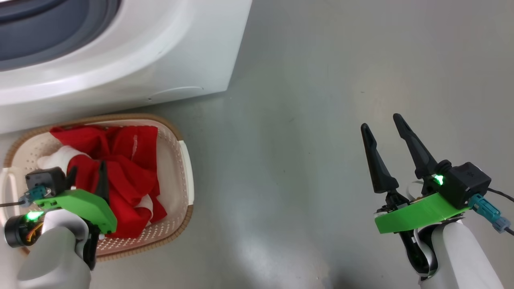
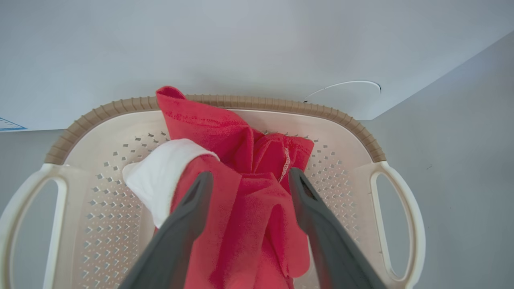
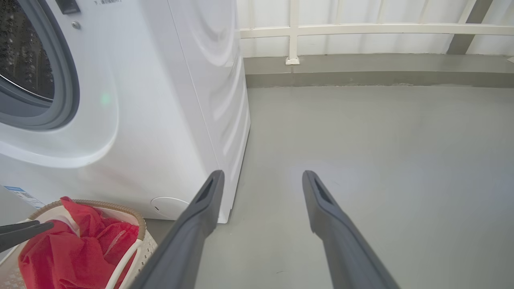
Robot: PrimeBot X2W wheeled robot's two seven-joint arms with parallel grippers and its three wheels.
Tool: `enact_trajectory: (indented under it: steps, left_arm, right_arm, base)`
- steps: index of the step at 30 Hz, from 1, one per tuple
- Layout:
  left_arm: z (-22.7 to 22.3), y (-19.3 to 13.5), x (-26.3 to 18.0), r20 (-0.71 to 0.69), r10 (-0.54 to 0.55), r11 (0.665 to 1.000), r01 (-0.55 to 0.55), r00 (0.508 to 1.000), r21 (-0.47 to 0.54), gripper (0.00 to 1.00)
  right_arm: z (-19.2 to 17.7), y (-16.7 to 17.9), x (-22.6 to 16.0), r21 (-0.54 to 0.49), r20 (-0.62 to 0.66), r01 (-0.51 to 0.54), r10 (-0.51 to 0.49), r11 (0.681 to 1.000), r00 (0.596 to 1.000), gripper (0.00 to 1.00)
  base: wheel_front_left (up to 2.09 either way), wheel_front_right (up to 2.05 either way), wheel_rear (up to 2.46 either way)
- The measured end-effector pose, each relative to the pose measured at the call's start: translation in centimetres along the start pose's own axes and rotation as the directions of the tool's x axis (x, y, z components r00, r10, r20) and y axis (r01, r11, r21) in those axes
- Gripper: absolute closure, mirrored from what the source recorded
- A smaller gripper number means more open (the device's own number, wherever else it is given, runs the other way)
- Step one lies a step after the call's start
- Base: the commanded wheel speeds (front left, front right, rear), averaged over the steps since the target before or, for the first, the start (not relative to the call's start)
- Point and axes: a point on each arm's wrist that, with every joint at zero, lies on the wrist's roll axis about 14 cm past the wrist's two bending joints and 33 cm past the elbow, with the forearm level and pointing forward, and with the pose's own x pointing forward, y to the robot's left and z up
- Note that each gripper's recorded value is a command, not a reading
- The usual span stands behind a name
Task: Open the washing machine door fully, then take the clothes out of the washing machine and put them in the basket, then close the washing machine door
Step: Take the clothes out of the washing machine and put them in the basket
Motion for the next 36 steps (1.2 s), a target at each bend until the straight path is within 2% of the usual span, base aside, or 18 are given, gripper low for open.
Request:
enact_trajectory:
  steps: [15, 36]
  left_arm:
    - [6.0, 0.3, -3.8, 0.216, 0.030, 0.999, -0.025, 0.976, -0.027, 0.00]
    - [13.0, 0.1, -13.2, 0.517, 0.067, 0.997, -0.071, 0.853, -0.012, 0.00]
  right_arm:
    - [2.5, 0.3, -1.0, -0.002, 0.056, -0.016, 0.016, 1.000, 0.998, 0.00]
    - [5.6, 0.8, -3.9, -0.006, 0.126, -0.043, 0.043, 0.999, 0.991, 0.00]
  base:
    - [0.00, 0.00, 0.00]
    - [0.00, 0.00, 0.00]
